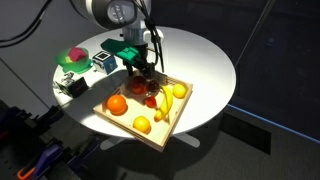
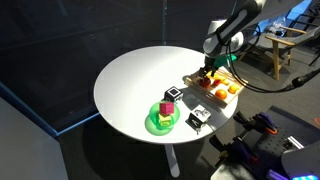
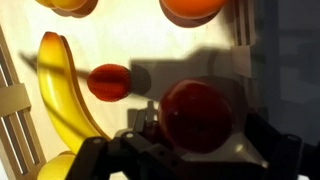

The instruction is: Remove the red apple from the wooden tray and put in on the table between the wooden tray and the green bowl

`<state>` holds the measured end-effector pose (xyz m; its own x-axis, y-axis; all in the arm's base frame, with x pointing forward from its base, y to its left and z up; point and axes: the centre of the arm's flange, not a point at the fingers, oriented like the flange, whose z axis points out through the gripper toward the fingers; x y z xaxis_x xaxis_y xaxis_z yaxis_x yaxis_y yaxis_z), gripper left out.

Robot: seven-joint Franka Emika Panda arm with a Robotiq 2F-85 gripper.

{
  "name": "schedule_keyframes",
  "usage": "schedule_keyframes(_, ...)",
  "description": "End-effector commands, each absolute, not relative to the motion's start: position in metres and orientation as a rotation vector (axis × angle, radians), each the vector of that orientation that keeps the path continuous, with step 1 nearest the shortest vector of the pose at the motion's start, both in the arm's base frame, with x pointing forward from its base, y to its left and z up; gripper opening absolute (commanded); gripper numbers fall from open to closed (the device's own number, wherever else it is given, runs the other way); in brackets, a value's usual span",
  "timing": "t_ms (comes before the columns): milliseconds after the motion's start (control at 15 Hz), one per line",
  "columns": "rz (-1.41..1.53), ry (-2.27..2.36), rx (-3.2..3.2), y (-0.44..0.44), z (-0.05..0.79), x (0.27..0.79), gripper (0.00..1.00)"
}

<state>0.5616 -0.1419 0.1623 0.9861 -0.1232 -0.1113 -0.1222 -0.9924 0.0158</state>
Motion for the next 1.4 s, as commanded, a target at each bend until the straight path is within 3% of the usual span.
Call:
schedule_keyframes(0, -0.143, -0.183, 3.104, -0.143, 0.158, 0.560, 1.00)
schedule_keyframes(133, -0.139, -0.184, 3.101, -0.143, 0.155, 0.561, 1.00)
schedule_keyframes(200, -0.141, -0.184, 3.101, -0.143, 0.153, 0.561, 0.75)
schedule_keyframes(267, -0.142, -0.185, 3.100, -0.143, 0.152, 0.561, 0.74)
schedule_keyframes(400, -0.148, -0.187, 3.098, -0.142, 0.151, 0.560, 0.56)
schedule_keyframes(467, -0.147, -0.189, 3.097, -0.143, 0.154, 0.561, 0.53)
schedule_keyframes(1333, -0.164, -0.194, 3.081, -0.137, 0.198, 0.567, 0.52)
